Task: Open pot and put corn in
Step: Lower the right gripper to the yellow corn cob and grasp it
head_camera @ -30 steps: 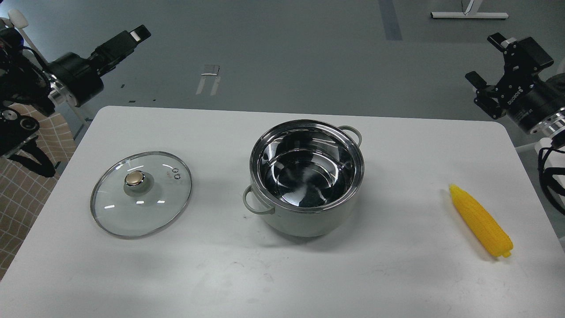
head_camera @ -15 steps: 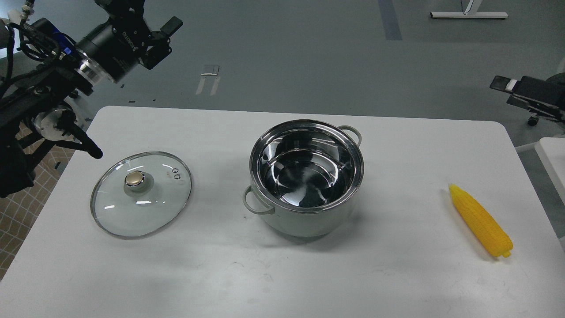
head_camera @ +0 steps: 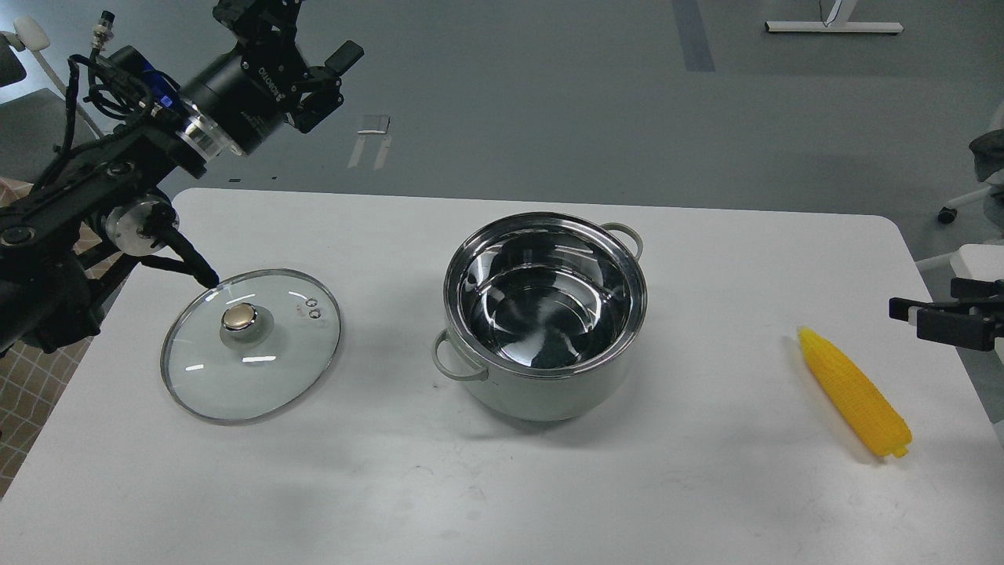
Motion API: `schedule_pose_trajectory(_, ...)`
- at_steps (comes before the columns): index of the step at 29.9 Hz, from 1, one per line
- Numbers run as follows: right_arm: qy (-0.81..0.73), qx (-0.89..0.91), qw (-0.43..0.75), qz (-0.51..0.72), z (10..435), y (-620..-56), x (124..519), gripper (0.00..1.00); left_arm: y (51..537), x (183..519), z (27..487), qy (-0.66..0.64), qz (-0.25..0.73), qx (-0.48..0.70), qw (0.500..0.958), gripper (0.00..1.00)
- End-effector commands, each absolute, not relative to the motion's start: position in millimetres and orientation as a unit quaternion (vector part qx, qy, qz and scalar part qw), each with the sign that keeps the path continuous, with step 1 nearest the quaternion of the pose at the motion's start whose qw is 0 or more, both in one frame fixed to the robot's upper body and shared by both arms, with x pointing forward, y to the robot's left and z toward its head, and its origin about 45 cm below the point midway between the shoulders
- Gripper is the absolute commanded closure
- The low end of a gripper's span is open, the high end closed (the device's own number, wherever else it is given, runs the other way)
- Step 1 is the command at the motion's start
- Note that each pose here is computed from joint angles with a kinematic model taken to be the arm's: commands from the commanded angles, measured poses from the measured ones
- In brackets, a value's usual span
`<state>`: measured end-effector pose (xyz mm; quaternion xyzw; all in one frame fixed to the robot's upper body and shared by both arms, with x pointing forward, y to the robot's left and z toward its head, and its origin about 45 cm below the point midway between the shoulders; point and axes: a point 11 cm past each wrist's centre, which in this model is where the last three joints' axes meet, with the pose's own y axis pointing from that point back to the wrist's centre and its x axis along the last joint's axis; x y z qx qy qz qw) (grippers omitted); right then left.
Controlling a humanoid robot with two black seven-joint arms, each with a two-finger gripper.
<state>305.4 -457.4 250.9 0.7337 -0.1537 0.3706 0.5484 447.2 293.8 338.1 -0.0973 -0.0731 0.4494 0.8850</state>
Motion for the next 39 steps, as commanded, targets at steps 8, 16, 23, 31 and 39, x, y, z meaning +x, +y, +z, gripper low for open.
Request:
schedule_pose_trajectory(8, -0.164, 0.759, 0.539, 0.327, 193, -453, 297, 0.00, 295, 446, 336, -0.071, 0.449, -0.096, 0.885, 0.02)
schedule_pose_trajectory(16, -0.151, 0.749, 0.561, 0.317, 168, -460, 296, 0.00, 294, 445, 335, -0.070, 0.449, -0.097, 0.886, 0.02)
schedule_pose_trajectory(23, -0.142, 0.755, 0.562, 0.307, 149, -455, 291, 0.00, 293, 445, 333, -0.068, 0.448, -0.096, 0.886, 0.02)
schedule_pose_trajectory(31, -0.124, 0.754, 0.571, 0.299, 128, -452, 285, 0.24, 292, 444, 331, -0.070, 0.447, -0.091, 0.887, 0.03)
schedule_pose_trajectory(39, -0.124, 0.754, 0.570, 0.301, 129, -451, 286, 0.98, 291, 444, 331, -0.070, 0.445, -0.092, 0.888, 0.02)
